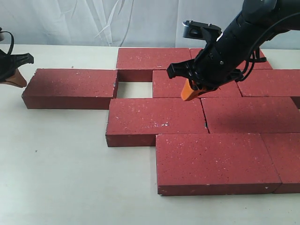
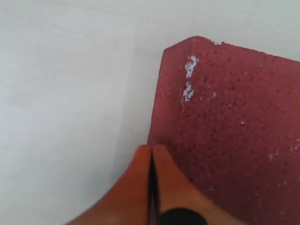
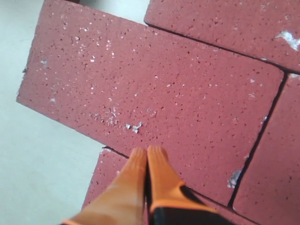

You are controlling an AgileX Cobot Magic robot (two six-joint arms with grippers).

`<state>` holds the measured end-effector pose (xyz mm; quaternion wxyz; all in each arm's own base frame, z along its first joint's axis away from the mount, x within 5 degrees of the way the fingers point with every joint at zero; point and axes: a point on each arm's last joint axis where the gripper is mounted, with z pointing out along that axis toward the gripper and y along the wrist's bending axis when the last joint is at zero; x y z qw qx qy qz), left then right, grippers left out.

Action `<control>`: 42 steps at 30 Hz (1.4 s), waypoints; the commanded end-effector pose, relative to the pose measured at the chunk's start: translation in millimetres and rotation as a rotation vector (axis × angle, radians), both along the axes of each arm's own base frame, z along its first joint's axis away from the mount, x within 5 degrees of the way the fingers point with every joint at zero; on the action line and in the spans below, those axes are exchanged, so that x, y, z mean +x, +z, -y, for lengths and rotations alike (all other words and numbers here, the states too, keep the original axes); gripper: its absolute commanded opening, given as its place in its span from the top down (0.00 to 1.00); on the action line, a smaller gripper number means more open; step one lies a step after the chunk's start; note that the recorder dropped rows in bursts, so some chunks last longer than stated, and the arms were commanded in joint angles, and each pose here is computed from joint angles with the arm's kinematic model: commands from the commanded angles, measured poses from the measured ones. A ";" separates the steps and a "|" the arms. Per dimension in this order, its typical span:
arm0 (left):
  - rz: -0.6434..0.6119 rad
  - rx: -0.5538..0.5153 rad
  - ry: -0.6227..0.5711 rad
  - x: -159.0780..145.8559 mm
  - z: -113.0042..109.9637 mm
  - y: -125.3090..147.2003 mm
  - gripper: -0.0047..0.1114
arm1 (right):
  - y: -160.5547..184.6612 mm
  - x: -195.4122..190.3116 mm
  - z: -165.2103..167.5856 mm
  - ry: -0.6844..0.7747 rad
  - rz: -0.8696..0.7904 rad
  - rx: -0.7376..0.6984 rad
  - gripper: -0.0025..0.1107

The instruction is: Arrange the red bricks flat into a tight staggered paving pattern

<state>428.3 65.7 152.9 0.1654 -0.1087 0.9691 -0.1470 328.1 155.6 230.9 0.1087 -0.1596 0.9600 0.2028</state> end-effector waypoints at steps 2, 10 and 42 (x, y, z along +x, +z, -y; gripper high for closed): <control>0.012 0.032 -0.001 -0.9 -5.2 -0.6 0.96 | 4.2 0.0 0.1 0.003 0.019 0.004 0.98; 0.021 0.030 0.001 0.0 -5.0 -0.2 0.96 | 4.2 0.1 0.1 0.003 0.020 0.004 0.98; -0.011 -0.129 -0.162 3.1 32.3 -24.3 0.96 | 4.2 0.5 0.2 0.002 0.024 0.003 0.98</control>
